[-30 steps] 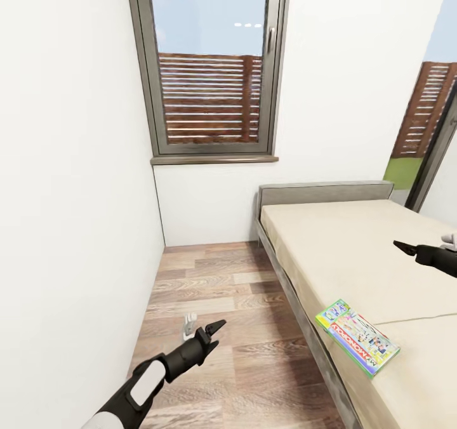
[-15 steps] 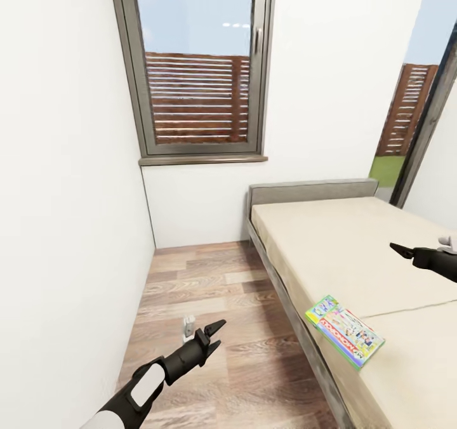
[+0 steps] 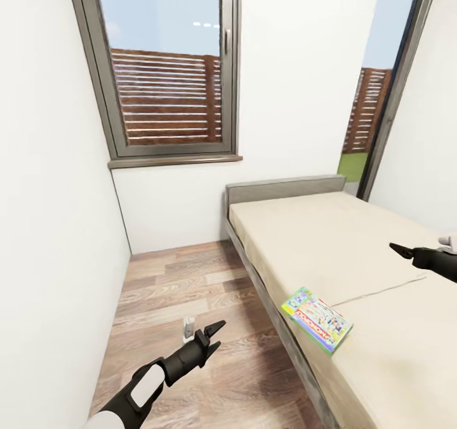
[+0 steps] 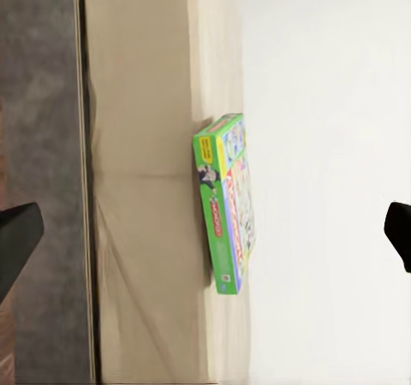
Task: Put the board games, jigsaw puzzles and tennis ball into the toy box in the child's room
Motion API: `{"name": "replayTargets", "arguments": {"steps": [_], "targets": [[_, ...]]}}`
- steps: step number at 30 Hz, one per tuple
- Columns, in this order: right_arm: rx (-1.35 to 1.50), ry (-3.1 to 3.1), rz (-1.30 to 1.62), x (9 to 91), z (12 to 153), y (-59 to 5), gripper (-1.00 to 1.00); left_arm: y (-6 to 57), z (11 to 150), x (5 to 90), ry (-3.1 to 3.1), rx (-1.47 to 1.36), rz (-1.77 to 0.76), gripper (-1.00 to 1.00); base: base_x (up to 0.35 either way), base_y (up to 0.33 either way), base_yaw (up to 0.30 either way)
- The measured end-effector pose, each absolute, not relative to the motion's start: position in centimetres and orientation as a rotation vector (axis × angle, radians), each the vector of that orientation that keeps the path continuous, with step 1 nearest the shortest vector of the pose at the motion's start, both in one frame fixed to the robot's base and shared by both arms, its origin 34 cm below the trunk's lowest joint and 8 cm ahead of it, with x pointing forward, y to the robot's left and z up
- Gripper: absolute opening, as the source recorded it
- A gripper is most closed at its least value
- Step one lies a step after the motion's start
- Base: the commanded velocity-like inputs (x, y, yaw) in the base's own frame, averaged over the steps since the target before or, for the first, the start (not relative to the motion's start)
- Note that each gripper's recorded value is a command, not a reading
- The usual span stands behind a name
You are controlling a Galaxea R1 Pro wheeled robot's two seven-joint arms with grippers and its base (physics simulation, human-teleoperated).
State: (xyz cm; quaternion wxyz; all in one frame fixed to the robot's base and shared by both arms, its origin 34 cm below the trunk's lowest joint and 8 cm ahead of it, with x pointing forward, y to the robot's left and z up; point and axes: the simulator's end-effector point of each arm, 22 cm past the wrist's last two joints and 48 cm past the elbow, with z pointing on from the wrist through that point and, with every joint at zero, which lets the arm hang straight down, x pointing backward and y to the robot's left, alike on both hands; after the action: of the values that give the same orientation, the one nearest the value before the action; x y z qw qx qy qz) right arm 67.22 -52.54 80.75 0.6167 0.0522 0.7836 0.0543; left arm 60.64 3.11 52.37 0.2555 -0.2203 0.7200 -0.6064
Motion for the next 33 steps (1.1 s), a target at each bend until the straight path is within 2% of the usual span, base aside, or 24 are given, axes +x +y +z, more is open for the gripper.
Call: {"name": "replayTargets", "arguments": {"steps": [20,33], "targets": [[0.1,1.782,0.118,67.1,81.9,-52.1,1.0,3.6,51.3,60.6,1.972,-0.619,-1.613,1.0,0.0,0.0,-0.253],[0.07,1.748,0.14,67.4,83.0,-49.9,1.0,4.5,51.7,63.0,2.01,-0.619,-1.521,1.0,0.0,0.0,-0.068]]}}
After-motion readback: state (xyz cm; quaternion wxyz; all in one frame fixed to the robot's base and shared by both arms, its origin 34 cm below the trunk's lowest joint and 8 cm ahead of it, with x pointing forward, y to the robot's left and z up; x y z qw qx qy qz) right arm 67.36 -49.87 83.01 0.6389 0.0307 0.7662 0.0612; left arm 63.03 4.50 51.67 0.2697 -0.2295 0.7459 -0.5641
